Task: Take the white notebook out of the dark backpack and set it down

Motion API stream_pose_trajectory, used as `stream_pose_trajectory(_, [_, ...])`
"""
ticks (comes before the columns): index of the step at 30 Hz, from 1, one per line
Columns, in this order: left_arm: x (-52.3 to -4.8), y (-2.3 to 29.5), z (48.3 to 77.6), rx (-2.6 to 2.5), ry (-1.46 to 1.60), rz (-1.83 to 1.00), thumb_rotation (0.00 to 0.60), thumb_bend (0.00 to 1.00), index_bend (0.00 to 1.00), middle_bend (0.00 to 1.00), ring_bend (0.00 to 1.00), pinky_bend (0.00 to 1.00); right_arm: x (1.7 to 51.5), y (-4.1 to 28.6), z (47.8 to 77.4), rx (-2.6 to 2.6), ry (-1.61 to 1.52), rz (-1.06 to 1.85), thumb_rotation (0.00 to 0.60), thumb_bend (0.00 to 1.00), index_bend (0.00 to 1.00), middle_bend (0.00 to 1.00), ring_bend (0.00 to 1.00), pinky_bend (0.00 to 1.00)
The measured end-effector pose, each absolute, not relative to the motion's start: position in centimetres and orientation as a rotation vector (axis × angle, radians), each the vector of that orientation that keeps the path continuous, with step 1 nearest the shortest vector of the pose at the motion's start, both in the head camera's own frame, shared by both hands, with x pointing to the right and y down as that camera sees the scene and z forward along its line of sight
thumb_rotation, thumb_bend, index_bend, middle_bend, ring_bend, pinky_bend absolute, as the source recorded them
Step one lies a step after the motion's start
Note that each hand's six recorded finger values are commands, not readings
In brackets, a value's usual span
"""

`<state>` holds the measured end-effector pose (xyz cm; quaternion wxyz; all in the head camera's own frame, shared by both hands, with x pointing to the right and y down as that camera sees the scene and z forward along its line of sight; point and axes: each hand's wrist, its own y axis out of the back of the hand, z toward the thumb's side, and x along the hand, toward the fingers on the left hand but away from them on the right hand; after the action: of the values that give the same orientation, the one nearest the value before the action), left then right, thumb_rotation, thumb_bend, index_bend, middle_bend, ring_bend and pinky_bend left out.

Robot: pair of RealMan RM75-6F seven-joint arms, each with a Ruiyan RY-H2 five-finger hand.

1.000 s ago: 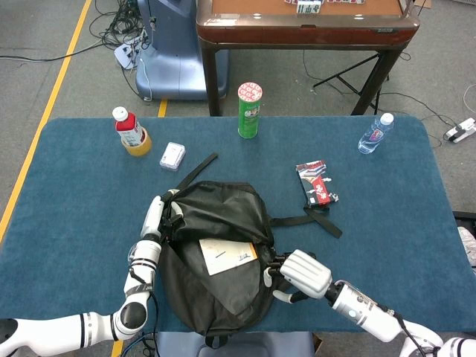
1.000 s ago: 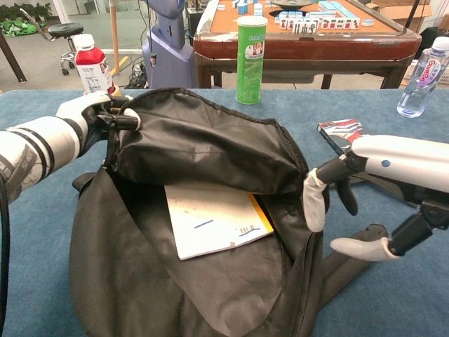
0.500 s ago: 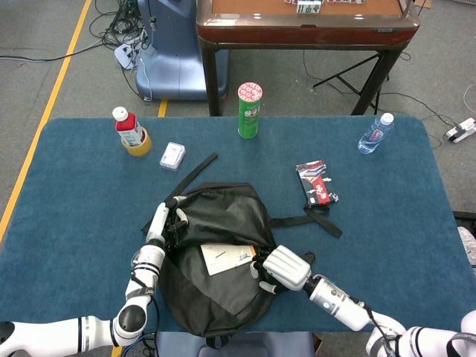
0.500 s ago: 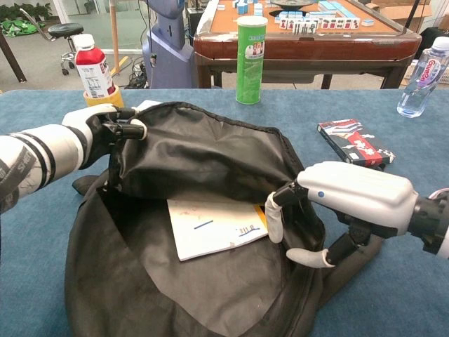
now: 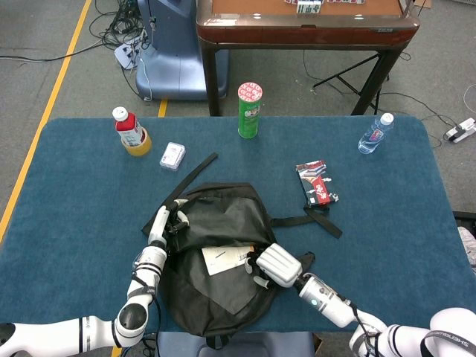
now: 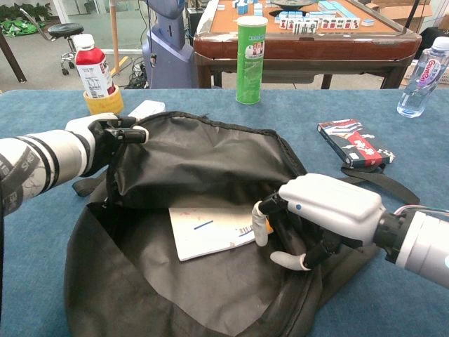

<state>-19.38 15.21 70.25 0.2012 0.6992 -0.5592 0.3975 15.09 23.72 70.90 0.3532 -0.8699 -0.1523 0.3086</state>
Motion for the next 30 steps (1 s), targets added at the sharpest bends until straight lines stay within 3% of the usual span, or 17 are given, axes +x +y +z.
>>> stream_pose_trajectory(14, [-20.7, 14.7, 70.2, 1.863, -1.605, 1.072, 0.6, 0.84, 0.43, 0.49, 0.44, 0.2, 11.6, 24.5, 73.0, -2.188, -0.414, 0.782, 0.6, 0.19, 0.42, 0.35, 0.26, 0.38])
stream_pose_trajectory(30, [-20.9, 14.8, 70.2, 1.826, -1.592, 1.051, 0.6, 0.84, 0.42, 0.48, 0.44, 0.2, 10.8, 24.4, 73.8, -2.144, -0.472, 0.825, 0.6, 0.13, 0.35, 0.28, 0.19, 0.29])
